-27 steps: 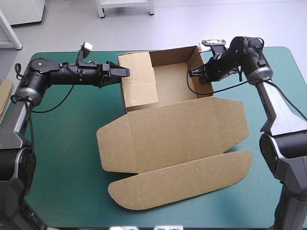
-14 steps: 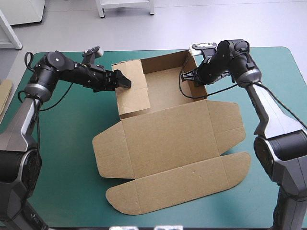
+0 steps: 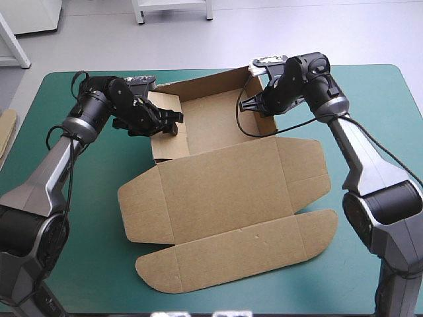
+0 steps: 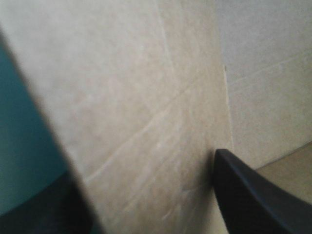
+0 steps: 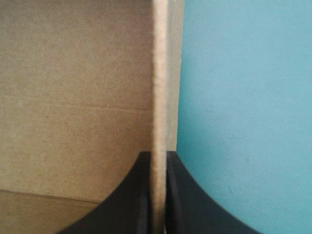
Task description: Fold the box
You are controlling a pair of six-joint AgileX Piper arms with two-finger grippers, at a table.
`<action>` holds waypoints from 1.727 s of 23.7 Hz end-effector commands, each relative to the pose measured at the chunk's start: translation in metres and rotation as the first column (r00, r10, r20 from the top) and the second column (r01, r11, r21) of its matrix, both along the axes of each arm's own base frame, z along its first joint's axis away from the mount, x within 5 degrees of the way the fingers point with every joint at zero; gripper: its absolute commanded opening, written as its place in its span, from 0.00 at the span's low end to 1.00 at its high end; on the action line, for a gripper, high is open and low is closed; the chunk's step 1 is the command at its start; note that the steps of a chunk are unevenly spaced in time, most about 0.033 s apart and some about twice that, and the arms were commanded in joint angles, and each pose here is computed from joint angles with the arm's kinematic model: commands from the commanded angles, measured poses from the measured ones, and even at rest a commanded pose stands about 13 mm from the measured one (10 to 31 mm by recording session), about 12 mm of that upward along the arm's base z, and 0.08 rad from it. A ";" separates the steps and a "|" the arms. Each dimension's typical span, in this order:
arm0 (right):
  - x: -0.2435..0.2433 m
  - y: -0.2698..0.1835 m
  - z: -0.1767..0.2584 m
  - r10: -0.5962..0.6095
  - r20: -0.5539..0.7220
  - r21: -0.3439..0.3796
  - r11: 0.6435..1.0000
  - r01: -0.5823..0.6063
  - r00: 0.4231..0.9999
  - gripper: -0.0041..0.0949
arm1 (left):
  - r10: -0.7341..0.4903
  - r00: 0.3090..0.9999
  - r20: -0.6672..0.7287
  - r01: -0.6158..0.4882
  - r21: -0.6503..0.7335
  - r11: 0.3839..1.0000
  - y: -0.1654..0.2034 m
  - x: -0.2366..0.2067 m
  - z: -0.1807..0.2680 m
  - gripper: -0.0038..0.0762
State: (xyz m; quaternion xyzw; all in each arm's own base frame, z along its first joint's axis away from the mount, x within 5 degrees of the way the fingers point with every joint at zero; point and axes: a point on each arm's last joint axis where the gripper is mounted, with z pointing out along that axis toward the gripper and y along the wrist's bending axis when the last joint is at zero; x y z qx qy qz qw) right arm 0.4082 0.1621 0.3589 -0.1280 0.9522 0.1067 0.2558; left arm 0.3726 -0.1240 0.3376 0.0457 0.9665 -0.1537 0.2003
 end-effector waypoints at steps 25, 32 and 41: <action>-0.027 0.017 -0.002 -0.005 -0.035 -0.093 0.996 0.001 0.999 0.04 | 0.086 0.989 0.121 -0.101 0.126 0.987 0.010 0.011 0.022 0.04; -0.029 0.015 -0.027 -0.009 -0.109 -0.139 0.990 -0.006 0.994 0.04 | 0.045 0.999 0.017 -0.047 0.169 0.984 0.004 0.029 0.002 0.04; -0.013 -0.024 -0.029 -0.115 -0.126 -0.115 0.988 0.101 0.985 0.04 | -0.011 0.993 -0.120 0.028 0.144 0.989 -0.008 0.043 -0.035 0.04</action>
